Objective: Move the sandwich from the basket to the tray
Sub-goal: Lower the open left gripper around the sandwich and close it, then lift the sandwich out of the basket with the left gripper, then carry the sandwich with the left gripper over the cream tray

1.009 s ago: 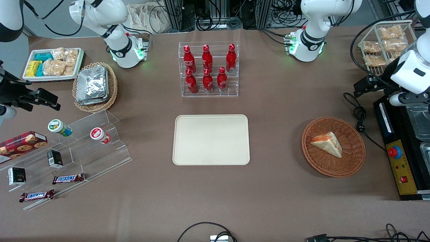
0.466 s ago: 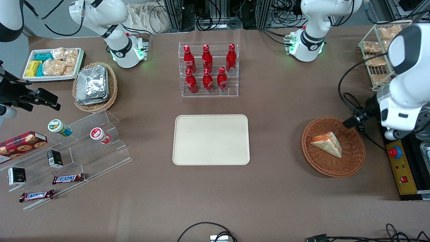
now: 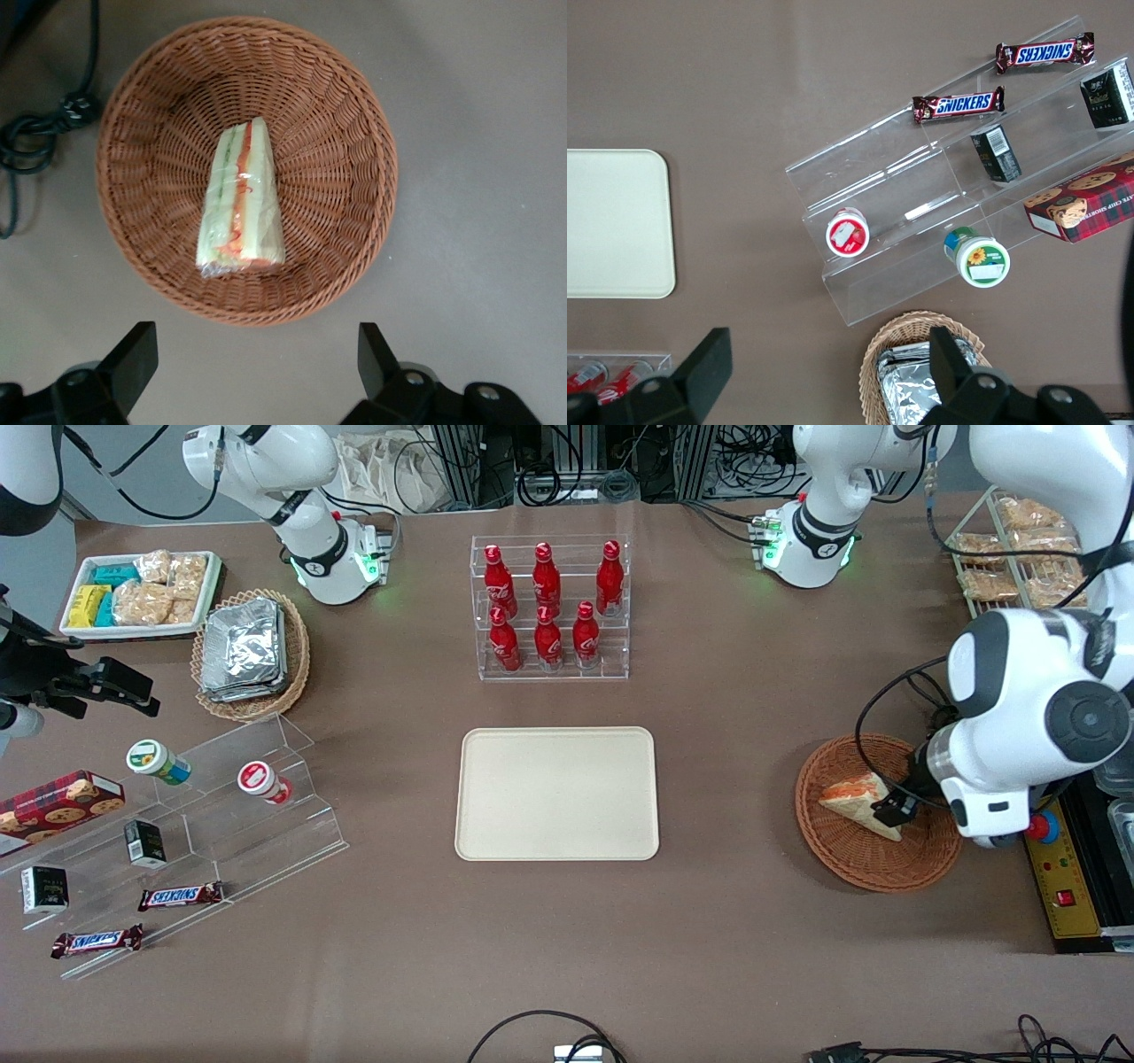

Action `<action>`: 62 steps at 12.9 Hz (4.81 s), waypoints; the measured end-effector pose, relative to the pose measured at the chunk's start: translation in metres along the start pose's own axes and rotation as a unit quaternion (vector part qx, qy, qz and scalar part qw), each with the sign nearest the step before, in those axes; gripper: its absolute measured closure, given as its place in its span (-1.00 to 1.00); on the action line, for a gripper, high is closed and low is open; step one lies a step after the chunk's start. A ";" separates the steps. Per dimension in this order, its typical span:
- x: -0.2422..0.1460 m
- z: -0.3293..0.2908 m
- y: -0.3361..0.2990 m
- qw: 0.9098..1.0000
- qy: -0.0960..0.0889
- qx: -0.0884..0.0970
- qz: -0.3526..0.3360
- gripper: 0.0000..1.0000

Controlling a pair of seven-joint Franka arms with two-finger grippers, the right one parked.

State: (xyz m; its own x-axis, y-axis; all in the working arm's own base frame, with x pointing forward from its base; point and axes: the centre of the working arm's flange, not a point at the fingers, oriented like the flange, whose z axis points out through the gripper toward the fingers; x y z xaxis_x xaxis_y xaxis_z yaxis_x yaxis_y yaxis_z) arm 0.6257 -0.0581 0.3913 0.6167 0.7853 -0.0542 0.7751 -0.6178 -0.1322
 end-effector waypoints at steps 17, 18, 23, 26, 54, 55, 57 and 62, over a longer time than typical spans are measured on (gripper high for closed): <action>0.007 0.138 -0.033 0.999 0.004 0.011 -0.047 -1.00; 0.007 0.142 -0.032 0.999 0.004 0.011 -0.047 -0.99; 0.007 0.148 -0.030 0.999 0.005 0.014 -0.044 -0.32; 0.006 0.148 -0.030 0.999 0.005 0.015 -0.030 0.33; -0.271 -0.048 0.132 0.872 0.042 -0.015 0.487 0.68; -0.277 -0.029 0.142 0.874 0.045 -0.010 0.483 0.68; -0.281 0.008 0.157 0.880 0.055 0.005 0.472 0.68; -0.303 0.065 0.183 0.889 0.068 -0.008 0.453 0.68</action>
State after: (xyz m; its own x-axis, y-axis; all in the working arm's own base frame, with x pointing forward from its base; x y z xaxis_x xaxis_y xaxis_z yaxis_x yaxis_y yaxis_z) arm 0.5720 -0.4063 0.3192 0.9989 -0.0458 -0.0116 -0.0466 -0.9957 -0.0804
